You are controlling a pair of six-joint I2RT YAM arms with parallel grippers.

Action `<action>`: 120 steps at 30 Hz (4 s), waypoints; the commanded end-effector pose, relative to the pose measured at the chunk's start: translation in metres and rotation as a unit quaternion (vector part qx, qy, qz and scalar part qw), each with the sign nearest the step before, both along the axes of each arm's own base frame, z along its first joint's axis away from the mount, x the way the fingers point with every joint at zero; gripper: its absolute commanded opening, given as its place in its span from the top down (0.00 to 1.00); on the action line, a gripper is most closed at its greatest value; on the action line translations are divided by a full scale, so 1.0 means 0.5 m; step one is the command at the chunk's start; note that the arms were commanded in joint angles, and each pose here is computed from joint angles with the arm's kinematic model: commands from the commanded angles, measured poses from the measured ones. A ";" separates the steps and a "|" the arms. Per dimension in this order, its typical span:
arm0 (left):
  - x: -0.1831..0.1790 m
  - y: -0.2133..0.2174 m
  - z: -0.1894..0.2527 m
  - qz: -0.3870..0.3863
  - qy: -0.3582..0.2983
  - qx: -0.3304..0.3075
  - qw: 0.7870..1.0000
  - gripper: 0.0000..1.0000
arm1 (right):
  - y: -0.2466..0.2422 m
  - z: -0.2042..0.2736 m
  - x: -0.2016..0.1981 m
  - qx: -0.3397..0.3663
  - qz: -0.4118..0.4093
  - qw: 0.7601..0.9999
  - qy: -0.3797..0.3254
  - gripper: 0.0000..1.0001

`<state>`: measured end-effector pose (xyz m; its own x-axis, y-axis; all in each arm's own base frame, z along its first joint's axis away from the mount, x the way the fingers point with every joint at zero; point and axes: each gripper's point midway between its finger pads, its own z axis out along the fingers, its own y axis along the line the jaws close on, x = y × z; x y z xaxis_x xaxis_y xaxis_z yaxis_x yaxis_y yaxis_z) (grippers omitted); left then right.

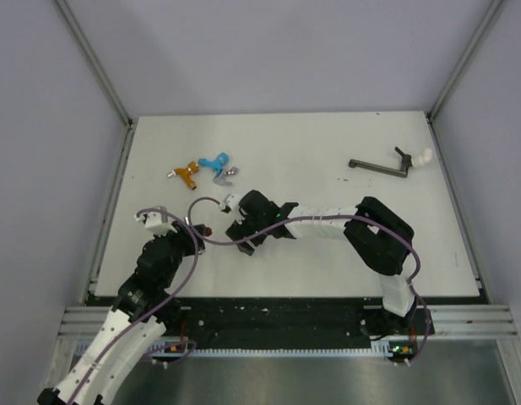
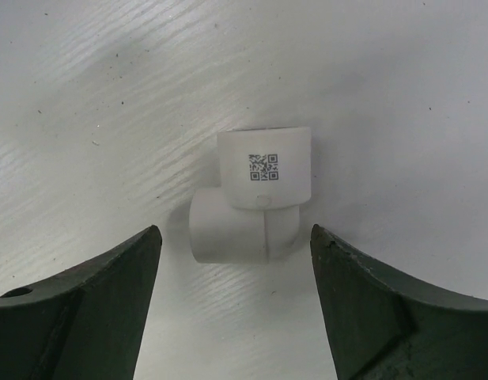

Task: Install the water faucets

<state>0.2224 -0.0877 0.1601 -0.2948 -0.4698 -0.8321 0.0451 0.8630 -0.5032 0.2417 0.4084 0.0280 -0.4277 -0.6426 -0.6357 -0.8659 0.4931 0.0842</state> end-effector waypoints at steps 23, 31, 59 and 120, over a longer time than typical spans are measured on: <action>-0.040 -0.208 0.168 -0.291 -0.127 -0.090 0.944 1.00 | -0.128 0.266 -0.039 0.137 0.116 0.951 -0.252 1.00; -0.091 -0.274 0.303 -0.419 -0.194 -0.122 0.879 1.00 | -0.203 0.385 -0.072 0.153 0.131 0.921 -0.334 1.00; -0.084 -0.274 0.366 -0.458 -0.196 -0.185 0.847 1.00 | -0.217 0.482 -0.084 0.175 0.192 0.831 -0.492 1.00; 0.000 -0.272 0.269 -0.307 -0.045 -0.345 0.886 1.00 | -0.197 0.524 -0.073 0.169 0.169 0.759 -0.605 1.00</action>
